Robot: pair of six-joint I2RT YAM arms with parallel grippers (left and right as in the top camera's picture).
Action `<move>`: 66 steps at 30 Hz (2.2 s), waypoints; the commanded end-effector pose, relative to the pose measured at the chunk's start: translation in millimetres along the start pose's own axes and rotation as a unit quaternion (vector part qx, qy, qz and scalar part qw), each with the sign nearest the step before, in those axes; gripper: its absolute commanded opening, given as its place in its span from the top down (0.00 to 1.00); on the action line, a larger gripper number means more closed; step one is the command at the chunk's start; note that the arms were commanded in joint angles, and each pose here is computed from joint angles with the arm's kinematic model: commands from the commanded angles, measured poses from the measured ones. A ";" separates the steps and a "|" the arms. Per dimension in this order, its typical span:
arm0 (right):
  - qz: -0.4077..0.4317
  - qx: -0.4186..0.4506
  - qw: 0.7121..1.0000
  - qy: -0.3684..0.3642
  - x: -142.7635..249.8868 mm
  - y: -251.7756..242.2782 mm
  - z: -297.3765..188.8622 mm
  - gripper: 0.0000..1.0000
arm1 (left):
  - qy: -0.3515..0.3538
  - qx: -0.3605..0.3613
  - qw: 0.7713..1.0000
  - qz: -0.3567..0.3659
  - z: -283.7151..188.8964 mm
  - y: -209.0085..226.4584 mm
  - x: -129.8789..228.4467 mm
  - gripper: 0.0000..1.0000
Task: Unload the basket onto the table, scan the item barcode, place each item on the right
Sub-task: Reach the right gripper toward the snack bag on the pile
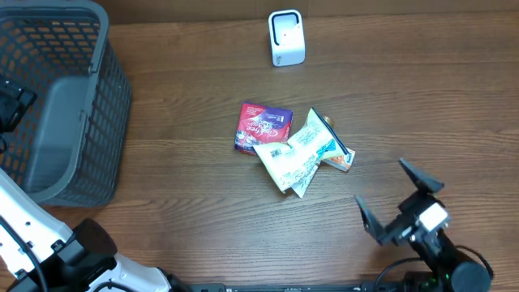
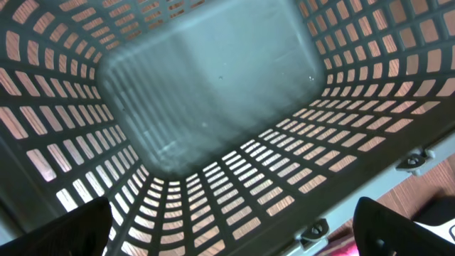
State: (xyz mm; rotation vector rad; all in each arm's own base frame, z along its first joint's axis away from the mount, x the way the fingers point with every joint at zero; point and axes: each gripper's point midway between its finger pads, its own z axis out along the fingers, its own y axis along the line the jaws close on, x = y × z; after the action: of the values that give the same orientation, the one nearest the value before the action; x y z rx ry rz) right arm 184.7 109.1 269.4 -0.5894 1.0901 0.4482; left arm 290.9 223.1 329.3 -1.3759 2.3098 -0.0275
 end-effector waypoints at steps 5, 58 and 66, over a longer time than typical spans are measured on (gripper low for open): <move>0.040 -0.003 0.999 -0.001 -74.0 -2.1 10.1 0.00 | 0.001 -0.007 1.000 -0.012 3.4 2.5 -2.2 0.00; 0.545 0.200 0.688 0.436 78.9 -42.0 91.1 0.00 | 0.001 -0.007 1.000 -0.012 3.4 2.4 -2.2 0.00; 0.545 0.200 0.688 0.435 78.8 -42.1 91.3 0.00 | 0.001 -0.007 1.000 -0.012 3.4 2.4 -2.2 0.00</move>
State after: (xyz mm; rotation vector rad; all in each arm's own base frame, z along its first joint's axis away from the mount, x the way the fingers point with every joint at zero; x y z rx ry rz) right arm 299.8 140.0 222.6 0.4260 2.4272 0.9593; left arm 291.0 223.9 328.4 -1.3949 2.3022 -0.0279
